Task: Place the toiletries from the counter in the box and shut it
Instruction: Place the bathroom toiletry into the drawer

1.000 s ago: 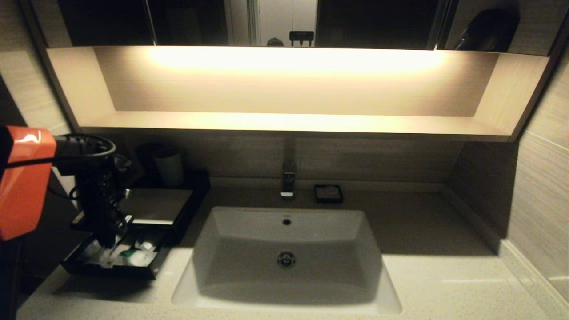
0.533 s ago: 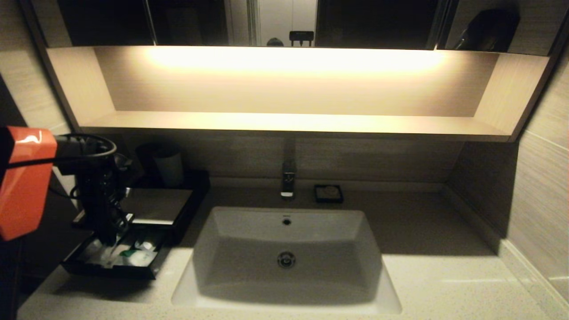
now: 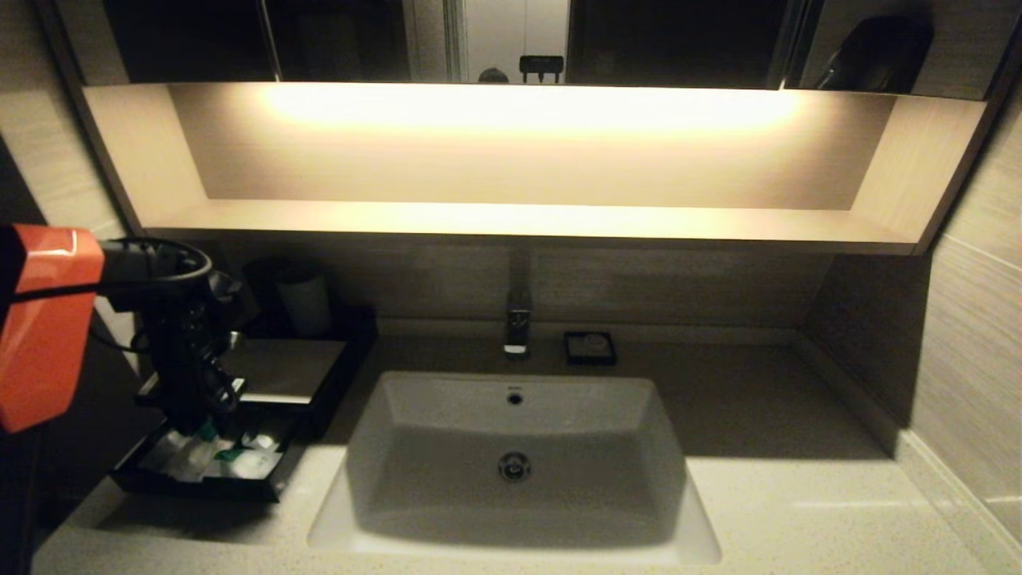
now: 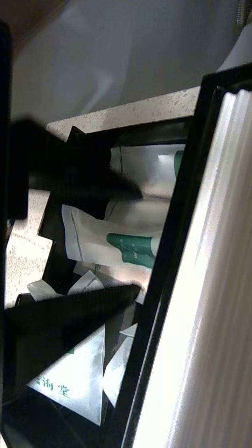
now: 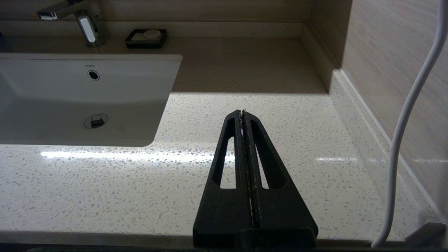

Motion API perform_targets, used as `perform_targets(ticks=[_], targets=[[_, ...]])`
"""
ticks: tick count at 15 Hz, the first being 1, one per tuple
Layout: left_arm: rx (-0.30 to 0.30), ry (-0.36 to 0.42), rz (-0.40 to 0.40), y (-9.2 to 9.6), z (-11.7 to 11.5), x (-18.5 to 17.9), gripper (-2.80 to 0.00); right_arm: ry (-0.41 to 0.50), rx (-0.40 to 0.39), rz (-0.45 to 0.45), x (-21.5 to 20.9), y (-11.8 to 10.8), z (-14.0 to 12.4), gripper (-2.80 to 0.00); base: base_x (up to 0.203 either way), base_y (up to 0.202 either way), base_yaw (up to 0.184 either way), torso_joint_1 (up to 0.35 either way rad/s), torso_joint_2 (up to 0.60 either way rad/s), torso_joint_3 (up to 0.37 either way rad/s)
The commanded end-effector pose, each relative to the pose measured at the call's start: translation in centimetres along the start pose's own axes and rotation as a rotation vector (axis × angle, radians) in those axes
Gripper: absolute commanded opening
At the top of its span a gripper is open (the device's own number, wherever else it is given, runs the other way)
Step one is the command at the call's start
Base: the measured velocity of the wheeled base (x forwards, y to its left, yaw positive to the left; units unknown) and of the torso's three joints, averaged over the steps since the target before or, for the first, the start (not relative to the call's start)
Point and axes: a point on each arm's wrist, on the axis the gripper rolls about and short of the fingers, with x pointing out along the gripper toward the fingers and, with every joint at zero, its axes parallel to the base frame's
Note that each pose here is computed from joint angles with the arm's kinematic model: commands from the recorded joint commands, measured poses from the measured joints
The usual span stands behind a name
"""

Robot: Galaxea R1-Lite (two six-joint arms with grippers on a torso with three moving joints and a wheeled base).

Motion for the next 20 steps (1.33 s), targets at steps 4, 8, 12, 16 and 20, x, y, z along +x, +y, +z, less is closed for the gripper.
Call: perform_targets(ticks=[4, 8, 12, 16, 20], targets=[[-0.014, -0.017, 0.001, 0.2, -0.3, -1.1, 0.0, 0.0, 0.0, 0.0, 0.0, 0.0, 0.0, -2.8, 0.0, 0.0, 0.0, 0.0, 0.0, 0.0], [-0.042, -0.043, 0.001, 0.5, -1.1, -2.9, 0.0, 0.0, 0.0, 0.0, 0.0, 0.0, 0.0, -2.8, 0.0, 0.0, 0.0, 0.0, 0.0, 0.0], [-0.073, -0.122, -0.028, 1.0, -3.0, -6.9, -2.8, 0.0, 0.0, 0.0, 0.0, 0.0, 0.0, -2.8, 0.0, 0.0, 0.0, 0.0, 0.0, 0.0], [-0.077, -0.139, -0.037, 1.1, -5.8, -9.4, -2.8, 0.0, 0.0, 0.0, 0.0, 0.0, 0.0, -2.8, 0.0, 0.0, 0.0, 0.0, 0.0, 0.0], [-0.069, -0.085, -0.046, 0.9, -9.3, -9.9, -2.8, 0.0, 0.0, 0.0, 0.0, 0.0, 0.0, -2.8, 0.0, 0.0, 0.0, 0.0, 0.0, 0.0]])
